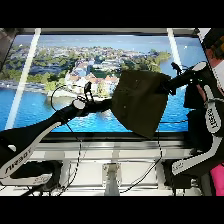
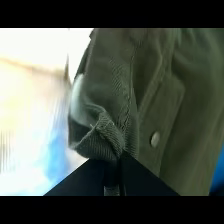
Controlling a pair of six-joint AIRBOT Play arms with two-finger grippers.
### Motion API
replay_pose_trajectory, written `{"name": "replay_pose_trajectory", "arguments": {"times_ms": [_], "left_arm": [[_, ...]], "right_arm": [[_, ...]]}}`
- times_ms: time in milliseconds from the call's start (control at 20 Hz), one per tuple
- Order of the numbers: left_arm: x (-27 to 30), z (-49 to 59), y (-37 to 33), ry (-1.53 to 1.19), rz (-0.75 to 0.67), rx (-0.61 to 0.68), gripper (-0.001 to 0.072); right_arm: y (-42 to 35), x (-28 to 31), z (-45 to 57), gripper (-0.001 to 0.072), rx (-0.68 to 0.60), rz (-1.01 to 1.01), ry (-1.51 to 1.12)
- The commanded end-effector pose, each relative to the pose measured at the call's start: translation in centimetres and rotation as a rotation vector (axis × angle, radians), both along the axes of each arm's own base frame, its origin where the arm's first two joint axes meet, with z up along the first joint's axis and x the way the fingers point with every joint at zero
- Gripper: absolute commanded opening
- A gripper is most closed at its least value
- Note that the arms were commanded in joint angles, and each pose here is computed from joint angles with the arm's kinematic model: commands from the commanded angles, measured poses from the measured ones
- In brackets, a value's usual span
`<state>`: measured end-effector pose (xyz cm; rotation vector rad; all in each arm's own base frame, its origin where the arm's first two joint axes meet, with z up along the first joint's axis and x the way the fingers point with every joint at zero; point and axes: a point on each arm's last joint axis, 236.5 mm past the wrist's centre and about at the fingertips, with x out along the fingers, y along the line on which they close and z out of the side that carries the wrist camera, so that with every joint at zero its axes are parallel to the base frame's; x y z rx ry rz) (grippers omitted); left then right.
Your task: Fold the clothes and pants, and hang the long-sleeved shirts on hangers.
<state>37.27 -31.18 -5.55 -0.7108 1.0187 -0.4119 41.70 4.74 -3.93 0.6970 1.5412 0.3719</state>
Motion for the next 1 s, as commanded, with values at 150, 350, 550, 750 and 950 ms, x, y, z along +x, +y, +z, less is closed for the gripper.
{"name": "replay_pose_trajectory", "arguments": {"times_ms": [150, 350, 550, 750, 950], "left_arm": [[5.5, 1.2, 5.0, -0.143, 0.277, 0.065, 0.0036], [6.0, 1.3, 5.6, -0.162, 0.301, 0.079, 0.0036], [6.3, 1.5, 6.1, -0.176, 0.322, 0.087, 0.0036], [6.3, 1.5, 6.1, -0.176, 0.322, 0.087, 0.0036], [6.3, 1.5, 6.1, -0.176, 0.321, 0.087, 0.0036]], "right_arm": [[-1.9, -3.0, -1.5, 0.0102, 0.003, -0.050, 0.150], [0.3, -8.8, -2.8, 0.0269, 0.071, 0.022, 0.325], [3.4, -14.7, -2.6, 0.0269, 0.187, 0.025, 0.429], [7.6, -17.0, -2.1, 0.0269, 0.344, -0.035, 0.463], [12.5, -18.8, -2.5, 0.0269, 0.346, 0.078, 0.459]]}}
